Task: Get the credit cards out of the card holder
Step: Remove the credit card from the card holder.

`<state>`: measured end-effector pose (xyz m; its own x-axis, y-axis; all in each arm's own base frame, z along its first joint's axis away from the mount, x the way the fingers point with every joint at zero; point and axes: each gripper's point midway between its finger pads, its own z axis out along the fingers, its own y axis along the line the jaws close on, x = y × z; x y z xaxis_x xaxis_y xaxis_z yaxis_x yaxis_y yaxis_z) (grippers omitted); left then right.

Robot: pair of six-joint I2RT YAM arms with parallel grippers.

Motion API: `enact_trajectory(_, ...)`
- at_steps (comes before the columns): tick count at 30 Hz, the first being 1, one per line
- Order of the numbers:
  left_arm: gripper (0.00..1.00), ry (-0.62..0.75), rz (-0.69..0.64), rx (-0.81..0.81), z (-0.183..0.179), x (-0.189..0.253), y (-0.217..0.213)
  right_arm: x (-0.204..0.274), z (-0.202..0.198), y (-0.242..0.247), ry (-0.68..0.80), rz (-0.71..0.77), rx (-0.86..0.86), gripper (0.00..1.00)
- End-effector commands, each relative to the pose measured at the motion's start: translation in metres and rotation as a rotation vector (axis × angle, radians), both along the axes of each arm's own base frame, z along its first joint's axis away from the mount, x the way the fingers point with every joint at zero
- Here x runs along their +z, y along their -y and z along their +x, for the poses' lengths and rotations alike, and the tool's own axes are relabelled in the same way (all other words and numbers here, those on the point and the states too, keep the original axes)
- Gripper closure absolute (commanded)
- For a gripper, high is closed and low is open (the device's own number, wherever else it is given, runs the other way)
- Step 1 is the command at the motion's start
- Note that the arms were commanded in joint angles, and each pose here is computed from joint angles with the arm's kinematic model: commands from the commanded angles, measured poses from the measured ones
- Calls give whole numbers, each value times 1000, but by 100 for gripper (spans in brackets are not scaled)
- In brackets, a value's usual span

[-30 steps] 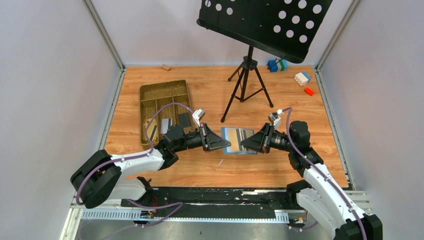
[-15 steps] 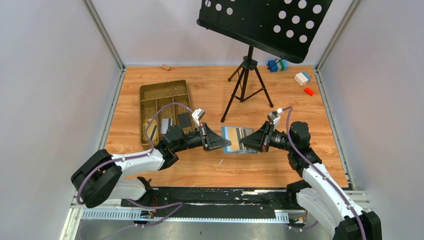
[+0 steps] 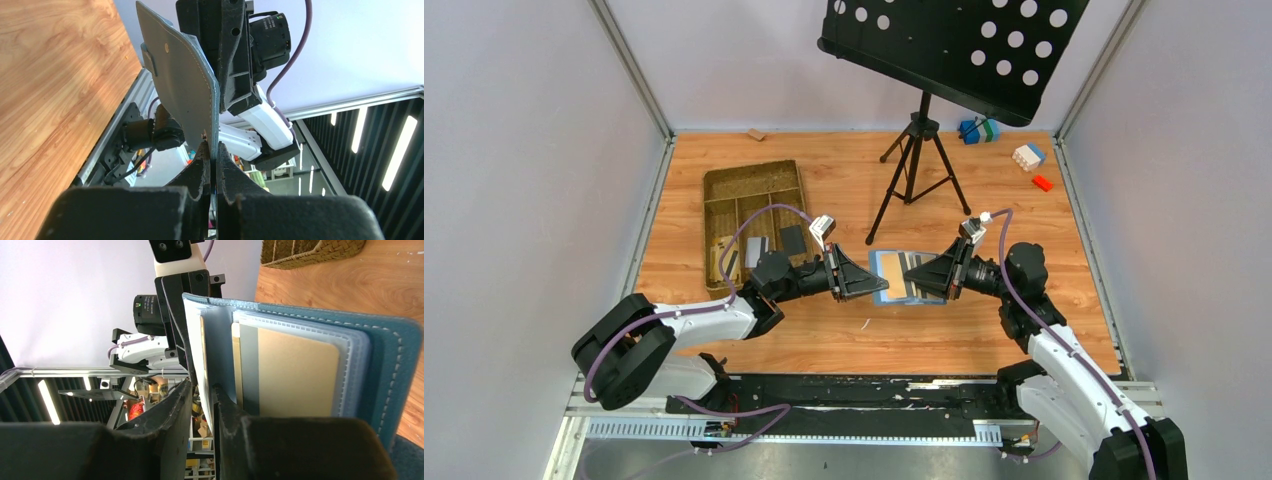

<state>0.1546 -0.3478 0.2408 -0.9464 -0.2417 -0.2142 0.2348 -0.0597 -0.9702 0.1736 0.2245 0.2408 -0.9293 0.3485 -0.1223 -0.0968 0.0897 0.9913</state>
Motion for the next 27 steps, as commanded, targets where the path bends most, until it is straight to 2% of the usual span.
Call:
enact_trajectory(1,100,59,-73,-9,-5,23,-1,10,-2,0,36,37,7,79)
enact_trajectory(7,100,52,-62,-2,-5,17,-2,11,-2,1,33,48,1,85)
enact_trajectory(21,100,31,-10,37,1,1,-10,6,-3,3,27,28,-7,93)
enact_trajectory(27,100,25,12,77,5,-4,-18,2,-2,4,21,1,-12,93)
